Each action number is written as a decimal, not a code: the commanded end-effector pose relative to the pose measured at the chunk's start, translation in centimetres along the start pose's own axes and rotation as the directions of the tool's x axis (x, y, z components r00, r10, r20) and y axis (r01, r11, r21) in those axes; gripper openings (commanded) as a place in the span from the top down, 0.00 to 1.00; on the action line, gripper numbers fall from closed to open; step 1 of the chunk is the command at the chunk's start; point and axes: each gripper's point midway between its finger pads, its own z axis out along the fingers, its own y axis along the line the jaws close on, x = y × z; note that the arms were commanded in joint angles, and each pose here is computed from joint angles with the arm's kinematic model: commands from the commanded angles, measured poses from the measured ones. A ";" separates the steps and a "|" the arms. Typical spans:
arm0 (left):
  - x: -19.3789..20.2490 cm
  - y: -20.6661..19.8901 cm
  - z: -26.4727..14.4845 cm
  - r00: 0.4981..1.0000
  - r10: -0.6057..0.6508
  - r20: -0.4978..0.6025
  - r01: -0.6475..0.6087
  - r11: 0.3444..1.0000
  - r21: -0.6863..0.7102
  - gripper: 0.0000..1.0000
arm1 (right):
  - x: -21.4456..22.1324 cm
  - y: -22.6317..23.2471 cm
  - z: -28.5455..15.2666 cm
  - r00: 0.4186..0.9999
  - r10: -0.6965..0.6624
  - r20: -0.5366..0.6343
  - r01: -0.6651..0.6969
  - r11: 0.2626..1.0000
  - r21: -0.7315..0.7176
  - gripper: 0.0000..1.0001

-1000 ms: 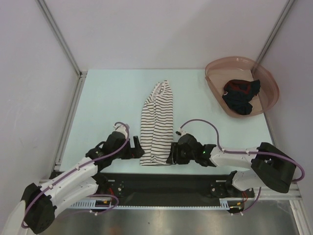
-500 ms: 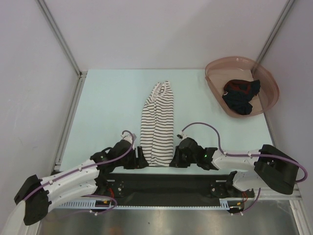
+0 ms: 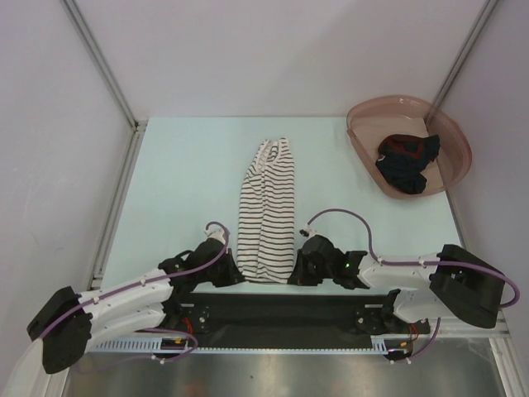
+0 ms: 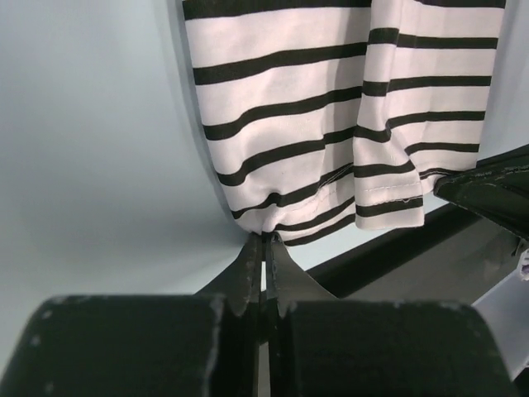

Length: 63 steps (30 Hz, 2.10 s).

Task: Fold and stack the tank tops
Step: Fold the tank top

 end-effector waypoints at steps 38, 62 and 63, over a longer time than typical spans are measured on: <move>-15.4 -7.0 -5.0 0.968 0.132 0.212 -0.120 0.990 -0.069 1.00 | -17.5 5.4 -6.3 0.980 -0.053 0.193 0.055 0.998 -0.005 0.94; -24.8 -5.5 0.2 0.962 0.116 0.247 -0.074 0.982 -0.171 1.00 | -26.2 1.8 -2.4 0.977 -0.043 0.209 0.036 0.999 0.037 0.94; -24.9 -5.5 0.4 0.965 0.109 0.239 -0.071 0.984 -0.162 1.00 | -26.4 1.7 -2.4 0.977 -0.051 0.206 0.044 0.998 0.039 0.94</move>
